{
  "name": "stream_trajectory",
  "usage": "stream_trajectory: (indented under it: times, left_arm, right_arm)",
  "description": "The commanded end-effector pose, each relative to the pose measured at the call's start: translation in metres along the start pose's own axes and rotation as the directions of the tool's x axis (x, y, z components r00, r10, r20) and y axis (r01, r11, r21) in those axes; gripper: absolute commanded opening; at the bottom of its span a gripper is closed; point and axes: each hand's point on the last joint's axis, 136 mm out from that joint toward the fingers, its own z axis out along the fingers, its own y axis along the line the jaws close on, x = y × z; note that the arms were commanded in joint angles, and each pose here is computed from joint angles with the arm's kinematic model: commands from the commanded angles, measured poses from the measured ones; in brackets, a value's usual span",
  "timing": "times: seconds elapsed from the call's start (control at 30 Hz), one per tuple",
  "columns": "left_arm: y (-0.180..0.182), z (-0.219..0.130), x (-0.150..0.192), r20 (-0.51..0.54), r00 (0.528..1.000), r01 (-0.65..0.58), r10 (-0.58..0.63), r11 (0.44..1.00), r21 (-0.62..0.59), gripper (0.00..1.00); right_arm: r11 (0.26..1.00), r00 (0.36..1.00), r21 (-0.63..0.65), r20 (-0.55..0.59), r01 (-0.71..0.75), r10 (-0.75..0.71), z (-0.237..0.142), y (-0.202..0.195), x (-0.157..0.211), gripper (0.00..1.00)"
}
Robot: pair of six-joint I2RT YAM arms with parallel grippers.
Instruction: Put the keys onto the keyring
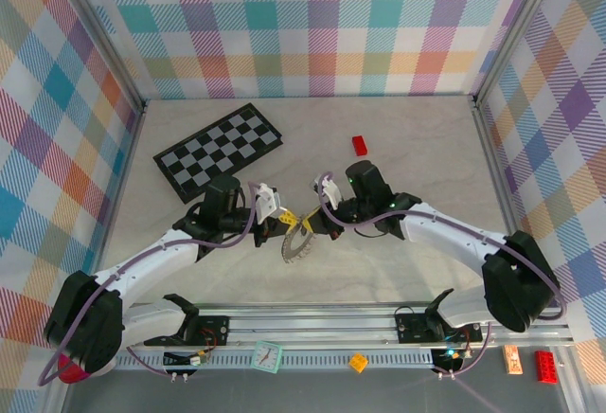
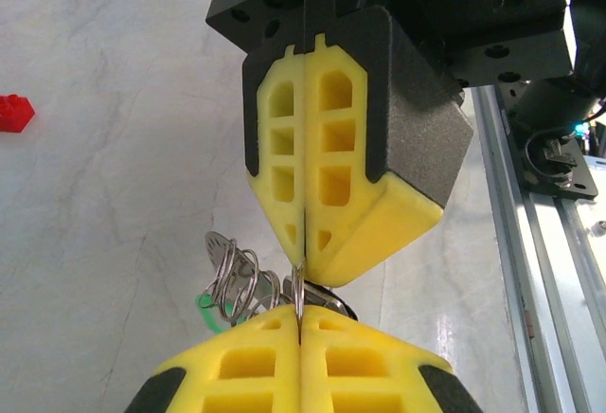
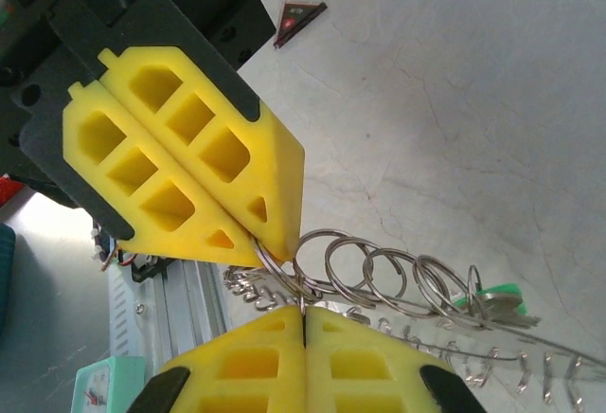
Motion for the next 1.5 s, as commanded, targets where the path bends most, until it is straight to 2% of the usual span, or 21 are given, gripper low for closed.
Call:
stream_trajectory:
  times: [0.0, 0.33, 0.47, 0.57, 0.67, 0.77, 0.87, 0.93, 1.47]
  left_arm:
    - [-0.005, 0.002, -0.004, 0.021, 0.999, -0.05, 0.05, 0.999, 0.009, 0.0]
    - [-0.003, 0.002, -0.005, 0.03, 0.998, -0.055, 0.055, 0.998, -0.011, 0.0]
    - [-0.003, 0.002, -0.006, 0.034, 0.998, -0.057, 0.057, 0.998, -0.01, 0.0]
    - [-0.006, 0.002, -0.006, 0.041, 0.997, -0.062, 0.061, 0.998, 0.003, 0.0]
    - [-0.009, 0.002, -0.007, 0.053, 0.996, -0.068, 0.067, 0.997, 0.021, 0.0]
    - [-0.012, 0.002, -0.007, 0.064, 0.995, -0.079, 0.077, 0.996, 0.035, 0.0]
    - [-0.015, 0.002, -0.008, 0.075, 0.994, -0.087, 0.083, 0.995, 0.046, 0.0]
    - [-0.016, 0.002, -0.008, 0.079, 0.993, -0.09, 0.086, 0.995, 0.051, 0.0]
    - [-0.02, 0.002, -0.011, 0.098, 0.991, -0.098, 0.091, 0.992, 0.078, 0.0]
  right_arm:
    - [0.998, 0.999, -0.035, -0.007, -0.048, 0.048, 0.006, -0.002, 0.001, 0.0]
    - [0.992, 0.991, -0.036, -0.051, -0.124, 0.122, 0.015, -0.011, 0.014, 0.0]
    - [0.994, 0.994, -0.03, -0.031, -0.106, 0.105, 0.01, -0.01, 0.01, 0.12]
    - [0.999, 0.999, 0.002, 0.024, -0.046, 0.046, -0.001, -0.011, 0.0, 0.28]
    - [0.995, 0.991, 0.057, 0.099, 0.08, -0.085, -0.011, -0.012, -0.006, 0.34]
    - [0.964, 0.945, 0.077, 0.191, 0.256, -0.266, -0.022, -0.002, -0.01, 0.37]
    - [0.892, 0.859, 0.091, 0.243, 0.443, -0.451, -0.026, 0.009, -0.006, 0.37]
    - [0.862, 0.825, 0.093, 0.253, 0.499, -0.505, -0.027, 0.013, -0.008, 0.37]
    - [0.842, 0.81, 0.061, 0.241, 0.537, -0.534, 0.002, 0.013, -0.017, 0.29]
